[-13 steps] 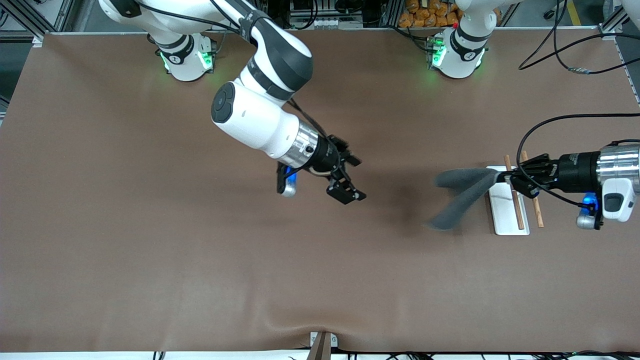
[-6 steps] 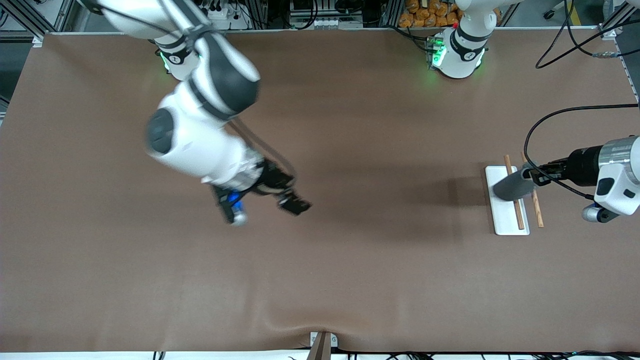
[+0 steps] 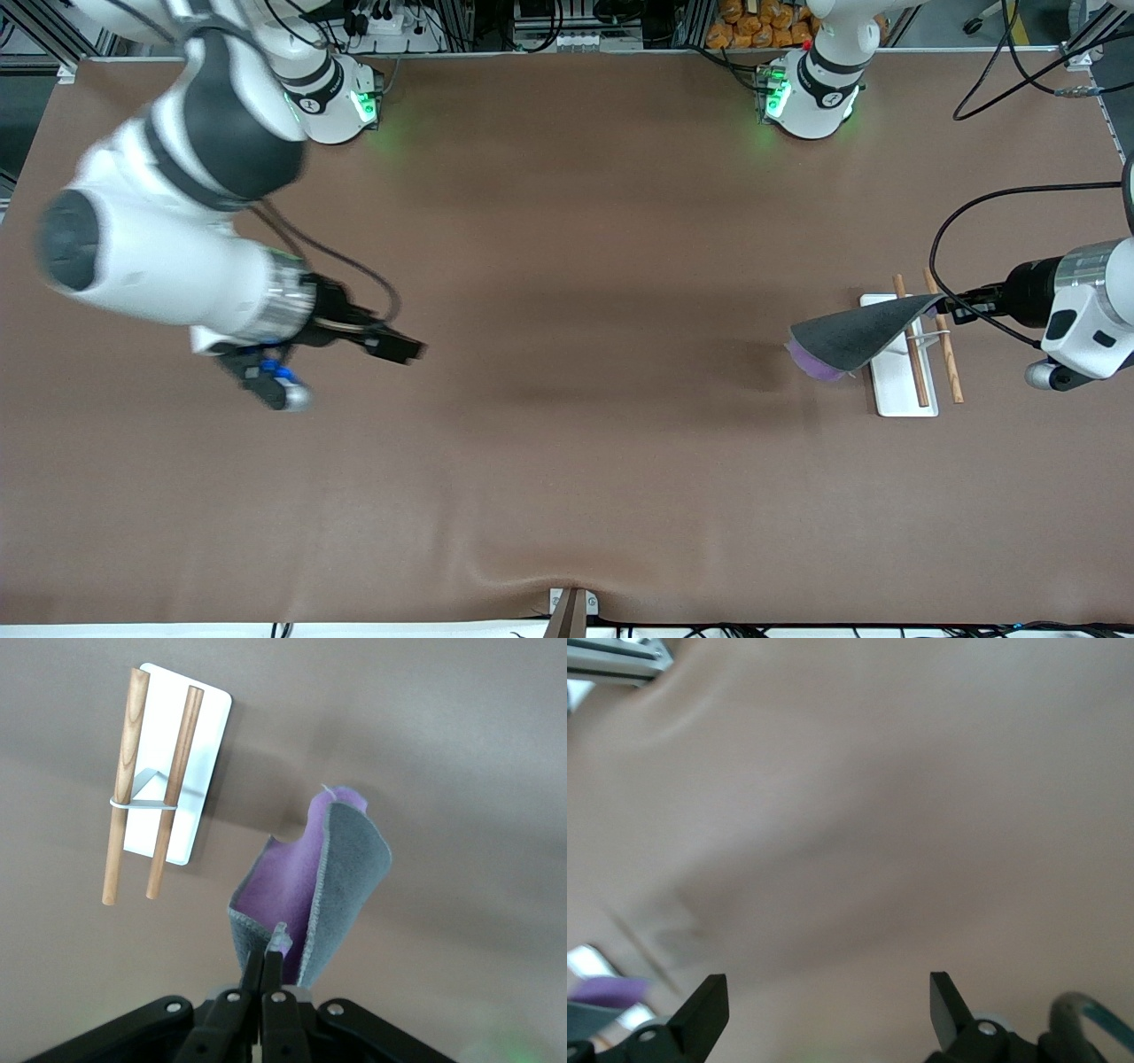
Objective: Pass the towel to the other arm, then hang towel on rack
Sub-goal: 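Retract the right gripper while the left gripper holds the towel above the rack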
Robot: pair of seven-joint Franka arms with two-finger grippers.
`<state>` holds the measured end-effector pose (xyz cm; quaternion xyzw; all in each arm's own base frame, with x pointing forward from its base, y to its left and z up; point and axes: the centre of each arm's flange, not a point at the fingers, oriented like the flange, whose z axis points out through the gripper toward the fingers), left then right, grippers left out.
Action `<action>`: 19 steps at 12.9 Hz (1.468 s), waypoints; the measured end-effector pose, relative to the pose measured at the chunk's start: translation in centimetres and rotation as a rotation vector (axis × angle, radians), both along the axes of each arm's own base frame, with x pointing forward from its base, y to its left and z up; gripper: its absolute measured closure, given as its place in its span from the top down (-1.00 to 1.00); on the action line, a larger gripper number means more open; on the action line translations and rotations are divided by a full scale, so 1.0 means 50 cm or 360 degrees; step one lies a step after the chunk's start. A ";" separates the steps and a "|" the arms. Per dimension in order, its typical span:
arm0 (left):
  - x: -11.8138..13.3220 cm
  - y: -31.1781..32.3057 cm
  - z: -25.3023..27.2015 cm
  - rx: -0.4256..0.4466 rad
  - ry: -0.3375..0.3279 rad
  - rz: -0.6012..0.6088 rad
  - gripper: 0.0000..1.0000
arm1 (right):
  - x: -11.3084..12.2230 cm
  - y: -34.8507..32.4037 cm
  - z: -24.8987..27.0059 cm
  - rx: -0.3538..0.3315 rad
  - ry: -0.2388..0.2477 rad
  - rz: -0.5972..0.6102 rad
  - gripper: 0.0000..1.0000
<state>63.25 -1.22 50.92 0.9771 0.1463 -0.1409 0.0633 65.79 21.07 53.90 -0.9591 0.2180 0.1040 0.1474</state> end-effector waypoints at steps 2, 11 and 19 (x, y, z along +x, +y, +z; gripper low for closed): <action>-0.005 0.000 0.000 0.0027 -0.0003 -0.0059 -0.96 | 0.008 -0.142 0.019 -0.0014 -0.0064 0.0280 1.00; -0.019 0.079 -0.106 0.0147 0.0104 -0.0091 -0.96 | -0.118 -0.359 0.208 -0.0478 -0.0226 0.0903 1.00; -0.013 0.219 -0.142 0.0076 0.0044 -0.0126 -0.96 | -0.180 -0.358 0.133 -0.0531 -0.0359 0.0897 1.00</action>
